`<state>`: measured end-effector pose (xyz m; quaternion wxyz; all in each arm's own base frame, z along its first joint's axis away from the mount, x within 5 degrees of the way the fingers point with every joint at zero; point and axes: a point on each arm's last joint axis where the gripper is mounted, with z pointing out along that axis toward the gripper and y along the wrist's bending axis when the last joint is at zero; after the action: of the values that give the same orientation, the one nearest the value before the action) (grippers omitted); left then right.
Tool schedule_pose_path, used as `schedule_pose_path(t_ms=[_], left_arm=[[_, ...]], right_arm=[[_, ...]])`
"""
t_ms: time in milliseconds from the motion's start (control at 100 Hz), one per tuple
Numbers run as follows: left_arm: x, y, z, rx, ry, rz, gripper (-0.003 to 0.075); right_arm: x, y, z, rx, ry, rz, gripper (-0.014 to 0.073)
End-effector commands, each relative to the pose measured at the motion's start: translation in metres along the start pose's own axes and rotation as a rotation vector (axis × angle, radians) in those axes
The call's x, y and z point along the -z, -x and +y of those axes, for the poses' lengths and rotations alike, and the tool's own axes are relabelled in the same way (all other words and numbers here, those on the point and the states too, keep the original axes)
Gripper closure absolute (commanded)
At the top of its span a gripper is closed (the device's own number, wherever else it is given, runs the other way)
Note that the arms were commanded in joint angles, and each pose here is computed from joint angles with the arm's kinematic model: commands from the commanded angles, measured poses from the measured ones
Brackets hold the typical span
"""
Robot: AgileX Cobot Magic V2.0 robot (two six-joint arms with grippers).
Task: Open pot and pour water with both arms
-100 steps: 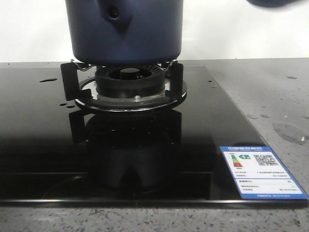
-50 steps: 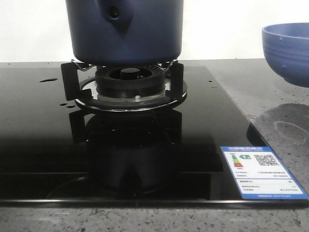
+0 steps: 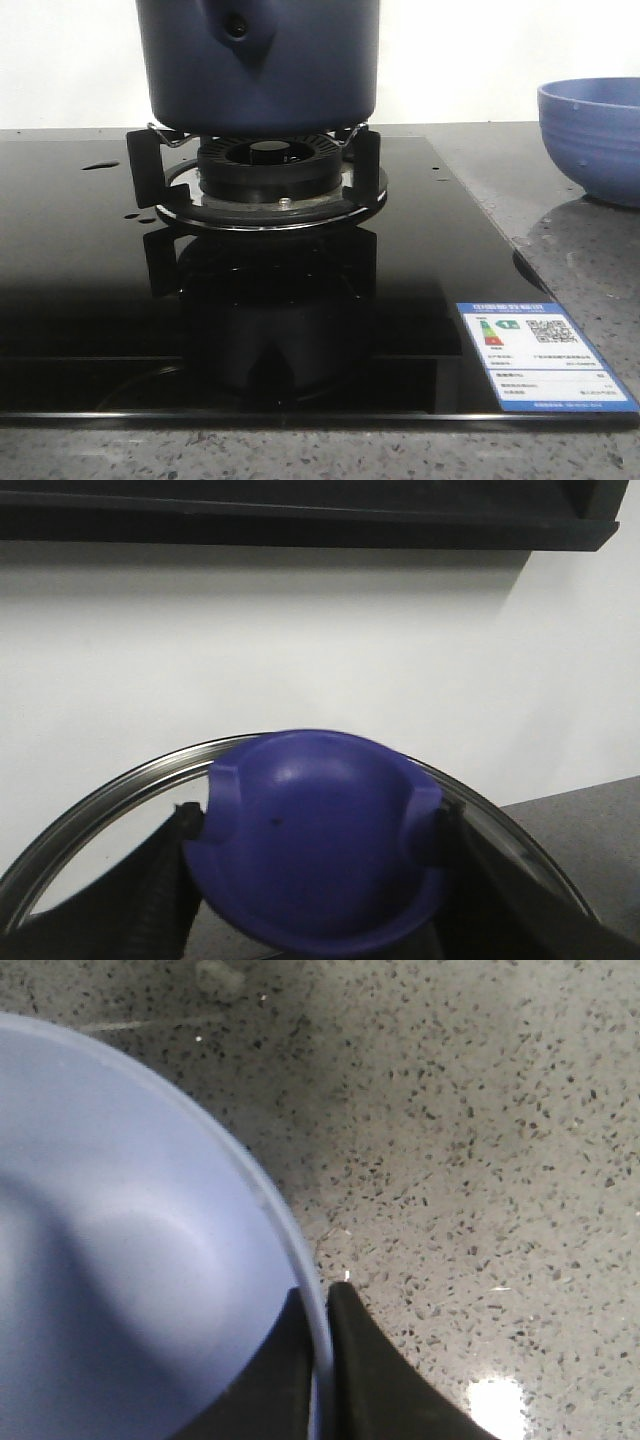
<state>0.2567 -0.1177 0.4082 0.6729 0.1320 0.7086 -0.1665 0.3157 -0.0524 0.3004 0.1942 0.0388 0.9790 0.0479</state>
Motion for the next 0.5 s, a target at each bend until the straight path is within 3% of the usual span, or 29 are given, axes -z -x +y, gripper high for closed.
schedule_pose_path(t_ms=[0,310,410,490], left_arm=[[0.011,0.0285,0.0002,0.009,0.031,-0.16,0.0374],[0.011,0.0285,0.0002,0.009,0.031,-0.16,0.0374],[0.011,0.0285,0.0002,0.009,0.031,-0.16,0.0374],[0.0109,0.0282,0.0001,0.011,0.03,-0.156,0.0374]], right_arm=[[0.0155,0.0047,0.0012,-0.007,0.003,-0.072,0.0651],[0.0141,0.0047,0.001,-0.008,0.004,-0.065,0.0627],[0.018,0.0047,0.0017,-0.006,0.004,-0.075,0.055],[0.0235,0.0067,0.0024,-0.002,0.003,-0.086,0.0419]])
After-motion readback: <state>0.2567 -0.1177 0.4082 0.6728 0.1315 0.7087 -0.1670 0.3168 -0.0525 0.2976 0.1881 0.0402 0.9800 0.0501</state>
